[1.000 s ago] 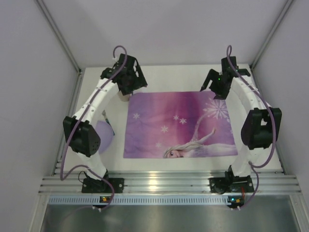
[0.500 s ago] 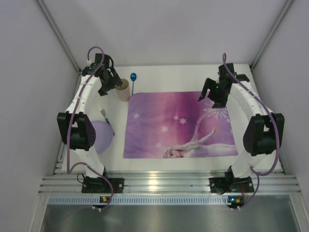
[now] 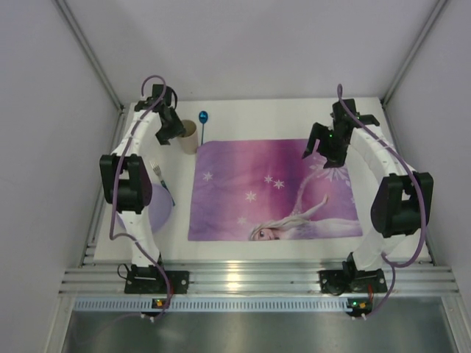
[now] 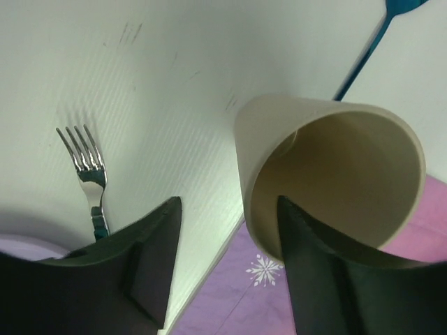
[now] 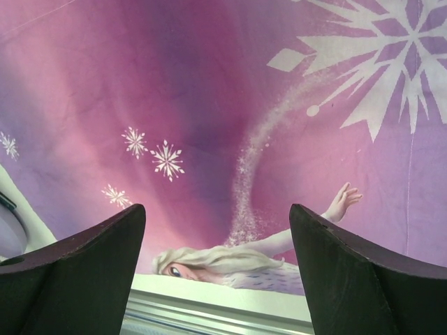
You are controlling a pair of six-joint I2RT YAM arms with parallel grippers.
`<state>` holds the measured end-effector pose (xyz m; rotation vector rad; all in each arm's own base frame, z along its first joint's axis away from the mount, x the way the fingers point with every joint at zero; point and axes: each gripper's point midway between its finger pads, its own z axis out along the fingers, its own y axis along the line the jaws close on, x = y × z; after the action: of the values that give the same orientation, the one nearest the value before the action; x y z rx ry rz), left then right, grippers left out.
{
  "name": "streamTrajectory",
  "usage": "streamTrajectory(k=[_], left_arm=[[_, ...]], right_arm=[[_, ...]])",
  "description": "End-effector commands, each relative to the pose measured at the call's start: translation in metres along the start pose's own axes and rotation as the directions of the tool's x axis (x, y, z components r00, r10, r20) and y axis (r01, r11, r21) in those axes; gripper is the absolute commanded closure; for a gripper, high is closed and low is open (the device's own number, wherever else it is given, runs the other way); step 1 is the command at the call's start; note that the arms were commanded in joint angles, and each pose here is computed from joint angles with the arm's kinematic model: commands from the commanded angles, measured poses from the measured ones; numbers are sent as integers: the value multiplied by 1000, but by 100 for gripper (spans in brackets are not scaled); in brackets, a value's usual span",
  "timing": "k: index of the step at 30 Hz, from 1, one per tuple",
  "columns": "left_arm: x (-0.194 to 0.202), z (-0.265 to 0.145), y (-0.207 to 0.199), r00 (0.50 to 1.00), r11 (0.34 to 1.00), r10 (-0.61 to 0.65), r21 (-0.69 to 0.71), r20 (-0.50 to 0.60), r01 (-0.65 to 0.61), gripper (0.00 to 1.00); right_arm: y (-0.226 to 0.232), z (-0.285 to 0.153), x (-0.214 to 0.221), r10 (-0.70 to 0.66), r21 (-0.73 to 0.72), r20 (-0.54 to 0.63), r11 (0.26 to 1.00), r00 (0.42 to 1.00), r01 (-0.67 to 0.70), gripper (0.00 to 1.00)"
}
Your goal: Set the dinner table for one person
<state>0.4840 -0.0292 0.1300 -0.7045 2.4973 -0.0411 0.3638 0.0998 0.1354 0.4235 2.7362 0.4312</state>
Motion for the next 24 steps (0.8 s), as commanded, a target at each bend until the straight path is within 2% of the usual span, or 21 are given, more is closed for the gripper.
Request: streamTrajectory(k=[1, 3, 4, 6, 7, 8, 12, 16, 18, 22, 24], left_arm=[[-24, 2, -9, 998, 1000, 3, 26, 65, -4, 46], [-29, 5, -10, 997, 1000, 6, 23, 74, -8, 56], [-28, 9, -10, 998, 1000, 9, 20, 67, -11, 67], [-37, 8, -13, 996, 1000, 13, 23, 84, -15, 79], [-36, 11, -13, 997, 1000, 16, 16, 74, -18, 87], [-43, 6, -17, 996, 1000, 16, 23, 90, -18, 100], [-57, -7, -23, 993, 998, 33, 44, 113, -39, 100], [-69, -41, -41, 987, 987, 53, 142, 154, -75, 100], [-68, -58, -49, 985, 978, 64, 184, 163, -94, 100], [-39, -77, -78, 984, 941, 139, 294, 110, -166, 100], [-11, -83, -94, 973, 917, 218, 327, 75, -230, 100]], right_arm=[[9, -11, -1, -34, -32, 25, 999, 999, 35, 16], [9, -10, -1, -35, -33, 21, 999, 999, 36, 16], [9, -9, -1, -34, -33, 18, 999, 999, 35, 16], [11, -8, -1, -34, -37, 16, 999, 999, 35, 16], [11, -8, -1, -36, -40, 16, 999, 999, 37, 17], [13, -8, -3, -36, -43, 16, 998, 999, 37, 17], [37, -14, -9, -81, -87, 35, 993, 996, 84, 17], [109, -37, -25, -186, -241, 101, 949, 977, 205, 16], [147, -45, -20, -238, -308, 114, 915, 964, 262, 16], [217, -58, -20, -285, -452, 135, 835, 949, 315, 15], [237, -57, -13, -308, -476, 134, 814, 942, 334, 15]])
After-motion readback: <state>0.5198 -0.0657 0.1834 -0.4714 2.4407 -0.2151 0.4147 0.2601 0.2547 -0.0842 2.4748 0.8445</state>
